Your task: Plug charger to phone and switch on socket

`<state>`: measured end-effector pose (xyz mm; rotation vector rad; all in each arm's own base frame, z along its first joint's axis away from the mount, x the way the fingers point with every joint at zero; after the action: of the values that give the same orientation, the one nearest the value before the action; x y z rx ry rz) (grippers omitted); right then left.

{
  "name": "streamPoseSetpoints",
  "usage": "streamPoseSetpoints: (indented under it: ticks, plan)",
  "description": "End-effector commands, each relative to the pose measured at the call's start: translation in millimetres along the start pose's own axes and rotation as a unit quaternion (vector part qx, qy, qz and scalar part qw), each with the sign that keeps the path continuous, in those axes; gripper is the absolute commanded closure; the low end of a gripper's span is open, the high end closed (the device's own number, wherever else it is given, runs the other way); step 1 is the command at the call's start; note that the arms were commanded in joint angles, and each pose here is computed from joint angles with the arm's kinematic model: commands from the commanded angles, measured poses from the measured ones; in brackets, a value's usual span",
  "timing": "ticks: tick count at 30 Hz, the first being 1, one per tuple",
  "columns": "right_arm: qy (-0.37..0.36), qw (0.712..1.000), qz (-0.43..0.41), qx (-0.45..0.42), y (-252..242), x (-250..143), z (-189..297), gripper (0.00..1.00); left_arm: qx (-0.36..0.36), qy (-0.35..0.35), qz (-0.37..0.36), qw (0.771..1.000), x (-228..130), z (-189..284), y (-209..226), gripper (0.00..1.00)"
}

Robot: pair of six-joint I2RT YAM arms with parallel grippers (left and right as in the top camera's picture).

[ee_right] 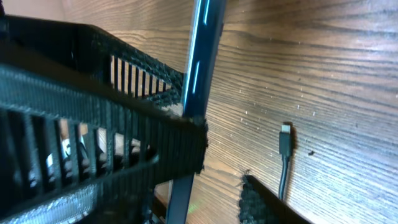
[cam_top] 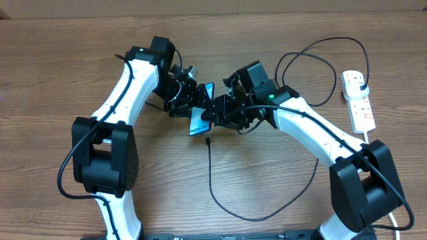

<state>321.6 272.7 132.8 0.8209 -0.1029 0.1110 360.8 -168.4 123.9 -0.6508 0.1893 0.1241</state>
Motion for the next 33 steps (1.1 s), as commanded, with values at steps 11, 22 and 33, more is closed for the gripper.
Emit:
streamPoseSetpoints:
  ticks: [11, 22, 33]
  plan:
    - [0.005, 0.999, -0.01, 0.047, 18.4, 5.0, 6.0, 0.86, -0.076, 0.015, -0.04, 0.996, -5.0, 3.6, -29.9, 0.21]
    - [0.003, 0.956, 0.138, 0.26, 54.5, 24.1, 57.2, 0.96, -0.294, 0.006, -0.132, 0.947, -0.4, 51.6, -75.0, 0.2]
    - [-0.05, 0.943, 0.175, 0.28, 48.2, 49.8, 84.0, 0.96, -0.438, 0.0, -0.218, 0.872, -4.0, 91.1, -105.2, 0.32]
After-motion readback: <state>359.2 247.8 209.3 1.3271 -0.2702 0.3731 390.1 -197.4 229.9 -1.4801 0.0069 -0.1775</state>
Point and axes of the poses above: each gripper's point midway between its finger pads, its own z axis back along the fingers, its own y axis along the line the jaws close on, x = y × z, the point moved 3 cm from there along z, back along the fingers, and after that the axes turned 8 degrees about z, right-handed, at the moved point
